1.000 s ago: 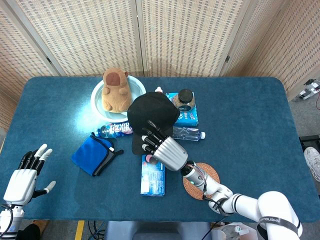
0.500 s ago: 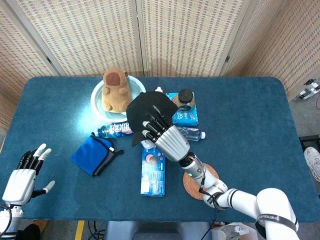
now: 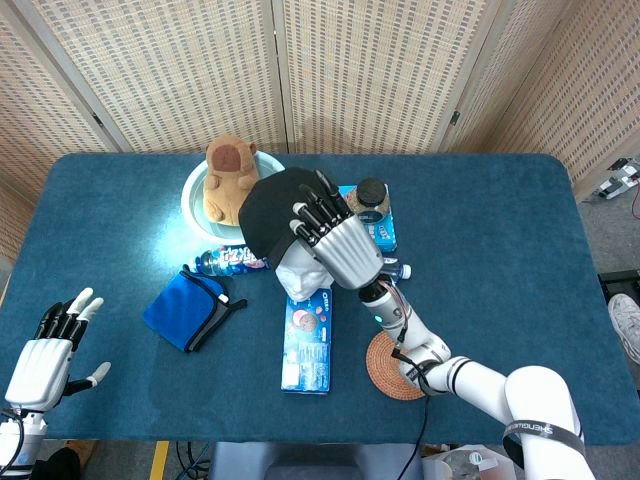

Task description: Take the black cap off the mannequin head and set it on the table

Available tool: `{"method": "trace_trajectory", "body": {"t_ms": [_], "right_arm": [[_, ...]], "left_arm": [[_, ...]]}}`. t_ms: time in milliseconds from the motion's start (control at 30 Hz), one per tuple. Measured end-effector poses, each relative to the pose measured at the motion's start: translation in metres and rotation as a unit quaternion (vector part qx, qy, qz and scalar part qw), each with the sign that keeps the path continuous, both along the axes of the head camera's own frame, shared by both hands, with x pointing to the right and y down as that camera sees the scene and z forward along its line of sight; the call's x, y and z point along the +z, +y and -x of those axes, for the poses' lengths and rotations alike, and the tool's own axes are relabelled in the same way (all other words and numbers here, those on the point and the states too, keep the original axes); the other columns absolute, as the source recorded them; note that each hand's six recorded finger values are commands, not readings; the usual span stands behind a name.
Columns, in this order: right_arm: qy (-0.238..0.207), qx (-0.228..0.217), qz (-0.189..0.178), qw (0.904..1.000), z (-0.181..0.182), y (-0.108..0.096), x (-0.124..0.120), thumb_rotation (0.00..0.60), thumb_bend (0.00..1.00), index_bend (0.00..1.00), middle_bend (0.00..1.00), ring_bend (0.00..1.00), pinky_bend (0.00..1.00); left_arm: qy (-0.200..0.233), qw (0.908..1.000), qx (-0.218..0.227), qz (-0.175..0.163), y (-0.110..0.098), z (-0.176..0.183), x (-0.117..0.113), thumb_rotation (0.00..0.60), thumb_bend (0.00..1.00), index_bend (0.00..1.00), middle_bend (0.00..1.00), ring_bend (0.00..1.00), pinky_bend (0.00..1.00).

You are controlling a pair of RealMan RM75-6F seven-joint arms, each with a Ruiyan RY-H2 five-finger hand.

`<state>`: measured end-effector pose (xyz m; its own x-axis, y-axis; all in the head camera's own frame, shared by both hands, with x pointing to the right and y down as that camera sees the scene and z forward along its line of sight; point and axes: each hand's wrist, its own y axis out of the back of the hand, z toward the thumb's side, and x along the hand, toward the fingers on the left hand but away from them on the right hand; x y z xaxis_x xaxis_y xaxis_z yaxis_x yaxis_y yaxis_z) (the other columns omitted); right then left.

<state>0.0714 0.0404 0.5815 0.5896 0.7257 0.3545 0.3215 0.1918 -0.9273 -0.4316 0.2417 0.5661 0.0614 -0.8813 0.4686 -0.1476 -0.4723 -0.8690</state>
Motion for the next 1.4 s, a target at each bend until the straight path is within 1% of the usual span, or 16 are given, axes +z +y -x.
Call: {"method": "trace_trajectory", "body": {"t_ms": [100,233,433,567,733,833,1000,1100,1200,1300,1400], "right_arm": [[-0.002,0.003,-0.005,1.0,0.001,-0.006,-0.002,0.6,0.43,0.86,0.44,0.22,0.06],[0.0,0.011,-0.022,0.9997,0.002,-0.016,-0.007,0.6,0.43,0.87,0.44,0.22,0.06],[-0.016,0.035,-0.064,0.9973,-0.002,-0.034,-0.029,0.6,0.43,0.87,0.44,0.22,0.06],[-0.025,0.049,-0.095,0.994,-0.013,-0.043,-0.045,0.6,0.43,0.87,0.44,0.22,0.06],[-0.036,0.061,-0.117,0.9906,-0.029,-0.047,-0.064,0.6,0.43,0.87,0.44,0.22,0.06],[-0.032,0.073,-0.129,0.9885,-0.048,-0.048,-0.074,0.6,0.43,0.87,0.44,0.22,0.06],[-0.007,0.099,-0.147,0.9842,-0.09,-0.056,-0.091,0.6,0.43,0.87,0.44,0.22,0.06],[0.008,0.112,-0.146,0.9829,-0.115,-0.053,-0.096,0.6,0.43,0.87,0.44,0.22,0.06],[0.032,0.123,-0.139,0.9821,-0.14,-0.044,-0.094,0.6,0.43,0.87,0.44,0.22,0.06],[0.065,0.135,-0.127,0.9805,-0.164,-0.041,-0.088,0.6,0.43,0.87,0.44,0.22,0.06],[0.081,0.14,-0.117,0.9798,-0.179,-0.032,-0.08,0.6,0.43,0.87,0.44,0.22,0.06]], "left_arm": [[0.0,1.0,-0.001,0.0,0.0,0.001,0.0,0.6,0.19,0.04,0.0,0.02,0.0],[-0.001,1.0,-0.002,0.0,0.0,0.002,0.0,0.6,0.19,0.04,0.0,0.02,0.0],[-0.001,1.0,-0.004,0.0,0.0,0.003,0.0,0.6,0.19,0.04,0.0,0.02,0.0],[0.0,1.0,-0.005,0.001,0.0,0.004,0.0,0.6,0.19,0.04,0.0,0.02,0.0],[0.003,1.0,-0.003,-0.001,-0.001,0.003,0.001,0.6,0.19,0.04,0.0,0.02,0.0],[0.003,1.0,-0.001,0.0,-0.002,0.003,0.001,0.6,0.19,0.04,0.0,0.02,0.0],[0.008,1.0,0.004,0.001,-0.002,0.0,0.002,0.6,0.19,0.04,0.0,0.02,0.0],[0.011,0.9999,0.008,0.001,-0.003,-0.003,0.003,0.6,0.19,0.04,0.0,0.02,0.0],[0.011,0.9999,0.009,0.002,-0.002,-0.005,0.004,0.6,0.19,0.04,0.0,0.02,0.0],[0.011,0.9999,0.011,0.004,-0.002,-0.006,0.005,0.6,0.19,0.04,0.0,0.02,0.0],[0.011,0.9998,0.013,0.005,-0.002,-0.007,0.006,0.6,0.19,0.04,0.0,0.02,0.0]]}}
